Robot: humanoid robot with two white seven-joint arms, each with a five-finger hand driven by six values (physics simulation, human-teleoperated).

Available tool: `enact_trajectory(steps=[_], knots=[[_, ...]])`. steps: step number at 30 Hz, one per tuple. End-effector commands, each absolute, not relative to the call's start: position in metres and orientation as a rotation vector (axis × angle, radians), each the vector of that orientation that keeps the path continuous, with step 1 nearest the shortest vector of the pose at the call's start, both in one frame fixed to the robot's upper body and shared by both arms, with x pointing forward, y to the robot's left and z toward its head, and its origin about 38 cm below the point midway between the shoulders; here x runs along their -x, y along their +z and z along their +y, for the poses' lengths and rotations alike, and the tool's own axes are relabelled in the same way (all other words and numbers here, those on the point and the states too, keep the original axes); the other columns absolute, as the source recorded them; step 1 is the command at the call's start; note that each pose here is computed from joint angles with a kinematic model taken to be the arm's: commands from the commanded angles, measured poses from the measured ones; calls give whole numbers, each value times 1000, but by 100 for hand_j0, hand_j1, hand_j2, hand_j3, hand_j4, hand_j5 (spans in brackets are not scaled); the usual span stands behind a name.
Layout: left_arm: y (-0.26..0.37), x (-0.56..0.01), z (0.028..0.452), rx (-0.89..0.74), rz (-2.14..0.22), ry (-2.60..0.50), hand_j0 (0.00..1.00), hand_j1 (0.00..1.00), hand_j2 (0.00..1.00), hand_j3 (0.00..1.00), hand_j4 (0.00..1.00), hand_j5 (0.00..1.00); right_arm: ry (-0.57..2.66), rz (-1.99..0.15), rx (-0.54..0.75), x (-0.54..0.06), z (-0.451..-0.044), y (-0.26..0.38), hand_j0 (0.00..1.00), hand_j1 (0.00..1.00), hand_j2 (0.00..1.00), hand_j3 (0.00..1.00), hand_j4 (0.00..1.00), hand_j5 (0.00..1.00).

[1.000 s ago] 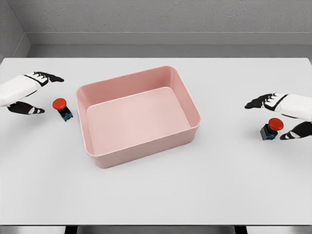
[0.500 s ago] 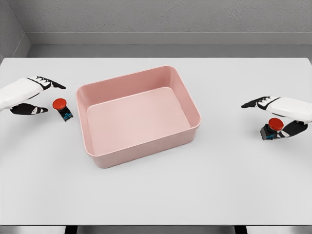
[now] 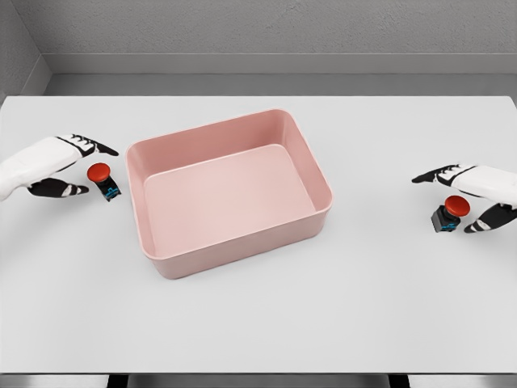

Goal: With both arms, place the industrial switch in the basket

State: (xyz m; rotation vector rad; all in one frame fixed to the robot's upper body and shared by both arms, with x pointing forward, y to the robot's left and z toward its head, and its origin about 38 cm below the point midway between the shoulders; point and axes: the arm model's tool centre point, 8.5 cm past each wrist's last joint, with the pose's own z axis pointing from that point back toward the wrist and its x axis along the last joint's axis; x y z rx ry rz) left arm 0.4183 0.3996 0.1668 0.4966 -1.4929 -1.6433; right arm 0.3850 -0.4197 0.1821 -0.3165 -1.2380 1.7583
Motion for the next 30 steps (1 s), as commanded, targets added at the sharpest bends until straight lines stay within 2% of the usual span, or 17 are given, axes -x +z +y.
enact_trajectory(steps=[1,2,6,11,14,17,21,24,25,30], knots=[[167,-418,399,-489,-1492,-1641,81,81,81,81,81,81,1758,-1237,320,-385,-421,183,100,100,100,100,100,100],[167,-418,399,-489,-1492,-1641,80,80,80,80,80,80,1768,-1232,324,-385,-421,182,87,87,87,87,87,87],[168,-418,399,-489,-1493,-1642,75,75,75,75,75,75,1777,-1223,329,-384,-421,181,86,86,86,86,86,86],[167,-418,399,-488,-1493,-1643,73,73,73,73,73,73,1777,-1212,331,-382,-425,180,86,86,86,86,86,86],[168,-418,398,-487,-1495,-1645,73,73,73,73,73,73,1779,-1211,329,-381,-425,180,79,79,79,79,79,79],[166,-417,398,-482,-1490,-1645,73,73,73,73,73,73,1783,-1215,325,-381,-423,180,79,79,79,79,79,79],[164,-416,397,-477,-1488,-1648,74,74,74,74,74,74,1788,-1213,322,-380,-423,180,68,68,68,68,68,68],[164,-415,397,-476,-1485,-1649,74,74,74,74,74,74,1789,-1210,320,-380,-423,178,68,68,68,68,68,68],[163,-415,397,-473,-1486,-1649,74,74,74,74,74,74,1789,-1209,319,-379,-423,178,62,62,62,62,62,62],[161,-415,395,-466,-1488,-1646,74,74,74,74,74,74,1788,-1203,325,-379,-426,179,59,59,59,59,59,59]])
